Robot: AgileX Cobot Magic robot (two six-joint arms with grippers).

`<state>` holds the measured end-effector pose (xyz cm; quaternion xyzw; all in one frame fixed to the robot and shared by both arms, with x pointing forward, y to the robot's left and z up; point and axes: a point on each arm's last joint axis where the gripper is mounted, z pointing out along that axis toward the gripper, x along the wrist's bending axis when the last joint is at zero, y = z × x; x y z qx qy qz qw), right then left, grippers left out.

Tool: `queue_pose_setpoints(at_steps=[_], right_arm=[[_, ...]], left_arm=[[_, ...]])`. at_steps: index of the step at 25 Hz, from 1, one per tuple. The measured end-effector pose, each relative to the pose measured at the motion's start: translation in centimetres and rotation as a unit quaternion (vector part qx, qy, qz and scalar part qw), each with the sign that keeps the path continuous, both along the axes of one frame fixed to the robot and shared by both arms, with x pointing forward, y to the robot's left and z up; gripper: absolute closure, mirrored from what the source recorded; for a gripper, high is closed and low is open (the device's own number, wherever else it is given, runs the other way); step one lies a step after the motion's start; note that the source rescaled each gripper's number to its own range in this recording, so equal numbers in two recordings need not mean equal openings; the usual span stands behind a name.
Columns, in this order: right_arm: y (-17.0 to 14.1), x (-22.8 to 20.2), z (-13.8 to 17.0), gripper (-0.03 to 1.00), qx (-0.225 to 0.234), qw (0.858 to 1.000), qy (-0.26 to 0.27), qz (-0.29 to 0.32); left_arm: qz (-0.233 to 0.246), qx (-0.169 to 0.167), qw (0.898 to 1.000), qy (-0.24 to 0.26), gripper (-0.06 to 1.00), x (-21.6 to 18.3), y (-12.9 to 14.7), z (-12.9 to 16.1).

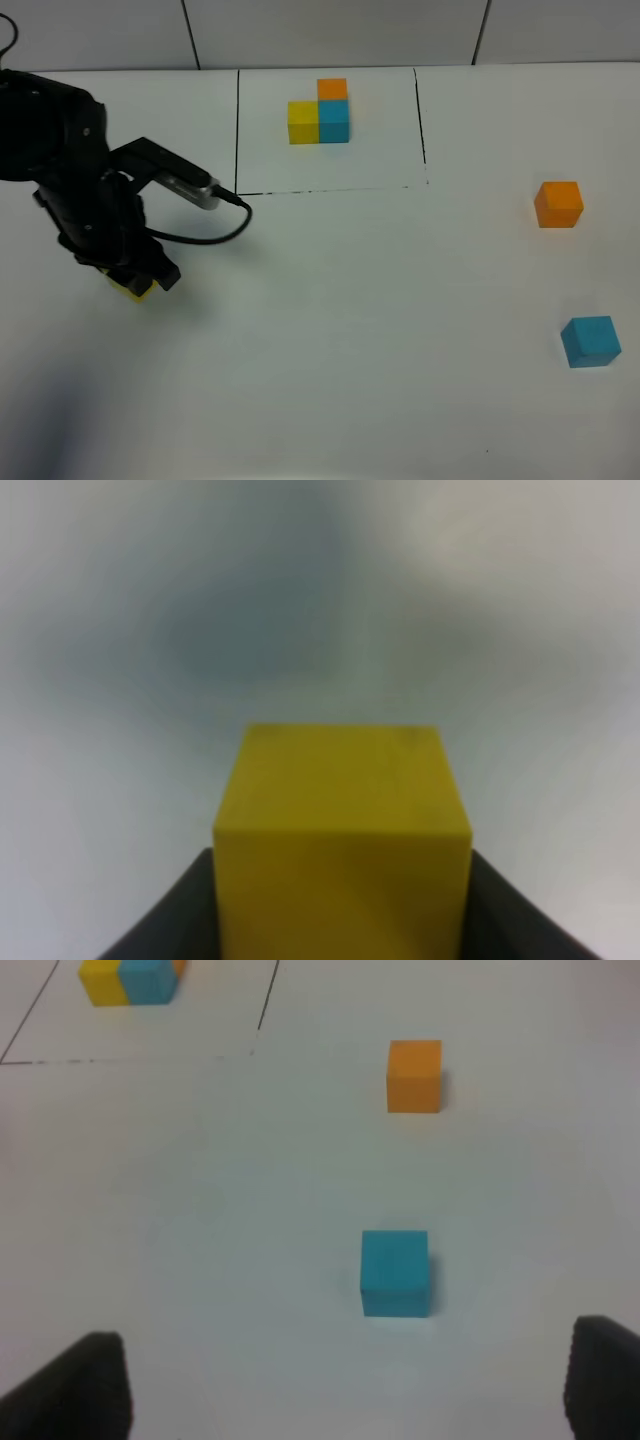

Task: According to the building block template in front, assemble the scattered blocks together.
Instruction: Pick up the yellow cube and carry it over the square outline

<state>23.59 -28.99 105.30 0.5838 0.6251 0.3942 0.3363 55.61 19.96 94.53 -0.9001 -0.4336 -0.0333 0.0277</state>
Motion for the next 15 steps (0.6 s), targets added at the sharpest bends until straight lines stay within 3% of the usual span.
queue_pose_setpoints(at_steps=[6,15], right_arm=[[0.0,0.0,0.0,0.21,0.000,1.000,0.000,0.000],[0.0,0.0,0.0,0.21,0.000,1.000,0.000,0.000]], left_arm=[[-0.167,-0.006,0.986,-0.028,0.94,0.9,-5.6,2.2],[-0.293,0.020,0.956,0.027,0.94,3.0,-12.1,1.5]])
